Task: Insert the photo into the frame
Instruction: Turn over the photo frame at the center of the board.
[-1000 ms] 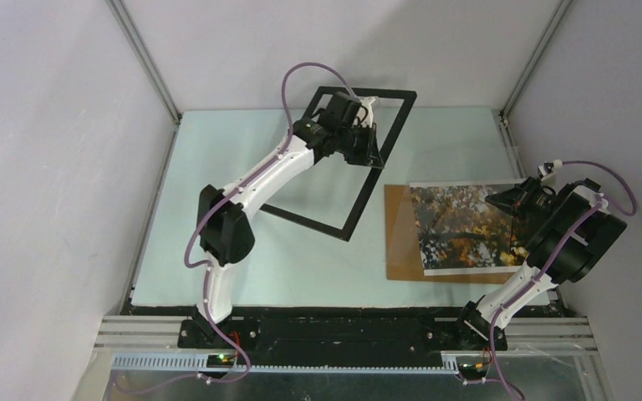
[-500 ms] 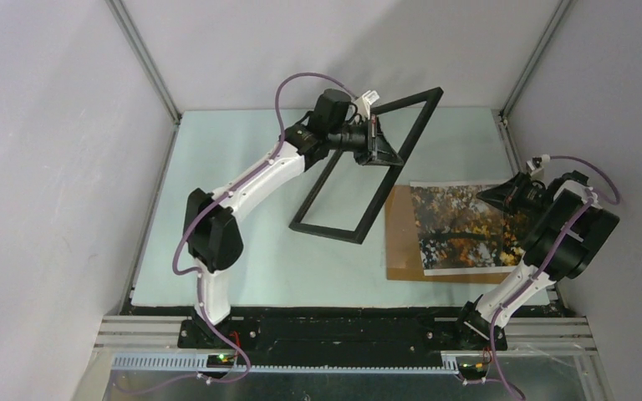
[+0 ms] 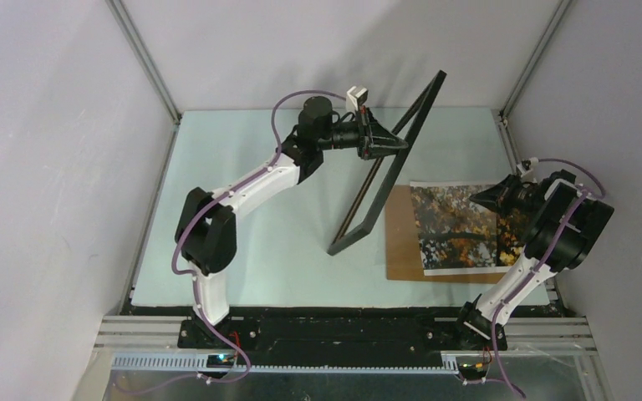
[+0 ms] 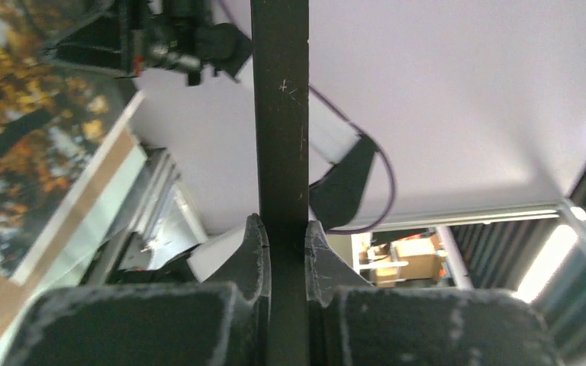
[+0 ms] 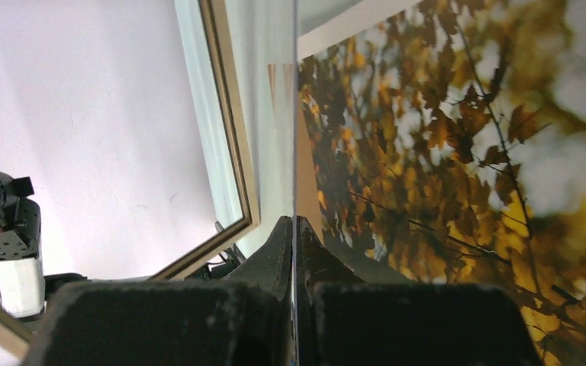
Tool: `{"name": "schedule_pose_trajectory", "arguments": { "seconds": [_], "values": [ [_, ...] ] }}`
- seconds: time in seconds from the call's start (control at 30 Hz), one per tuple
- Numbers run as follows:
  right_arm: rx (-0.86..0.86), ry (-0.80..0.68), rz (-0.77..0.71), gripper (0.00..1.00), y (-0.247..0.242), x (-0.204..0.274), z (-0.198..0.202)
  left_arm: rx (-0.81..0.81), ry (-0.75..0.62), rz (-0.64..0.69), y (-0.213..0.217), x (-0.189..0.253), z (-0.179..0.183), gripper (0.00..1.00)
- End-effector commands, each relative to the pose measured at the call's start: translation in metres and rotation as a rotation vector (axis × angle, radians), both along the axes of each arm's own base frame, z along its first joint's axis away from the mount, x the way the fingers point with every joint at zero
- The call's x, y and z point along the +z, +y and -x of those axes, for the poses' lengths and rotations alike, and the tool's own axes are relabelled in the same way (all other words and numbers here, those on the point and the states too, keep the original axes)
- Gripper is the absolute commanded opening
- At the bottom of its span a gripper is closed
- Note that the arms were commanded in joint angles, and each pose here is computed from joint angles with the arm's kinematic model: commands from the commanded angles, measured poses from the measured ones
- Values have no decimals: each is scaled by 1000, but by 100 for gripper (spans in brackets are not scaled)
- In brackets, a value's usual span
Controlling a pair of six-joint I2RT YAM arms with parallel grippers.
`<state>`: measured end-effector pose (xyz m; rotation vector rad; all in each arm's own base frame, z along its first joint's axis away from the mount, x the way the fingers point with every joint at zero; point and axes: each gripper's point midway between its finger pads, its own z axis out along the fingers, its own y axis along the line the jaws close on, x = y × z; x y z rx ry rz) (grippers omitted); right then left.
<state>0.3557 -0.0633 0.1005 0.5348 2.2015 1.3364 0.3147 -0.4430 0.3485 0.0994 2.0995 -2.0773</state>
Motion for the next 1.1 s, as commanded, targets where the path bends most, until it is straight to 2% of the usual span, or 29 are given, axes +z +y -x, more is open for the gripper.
{"name": "schedule_pose_trajectory", "arguments": {
  "seconds": [0.0,0.13,0.37,0.73,1.07],
  "values": [
    [1,36,27,0,-2,-15,-5,-33,-70,300,27,103,31,0],
    [9,65,52,0,1,-25,-6,-24,-19,351,35,102,31,0],
    [33,77,79,0,11,-29,-11,67,3,348,59,85,10,0],
    [44,87,94,0,15,-33,-12,155,31,287,82,44,-14,0],
    [47,93,95,0,15,-35,-10,218,-5,190,112,12,-27,0]
  ]
}}
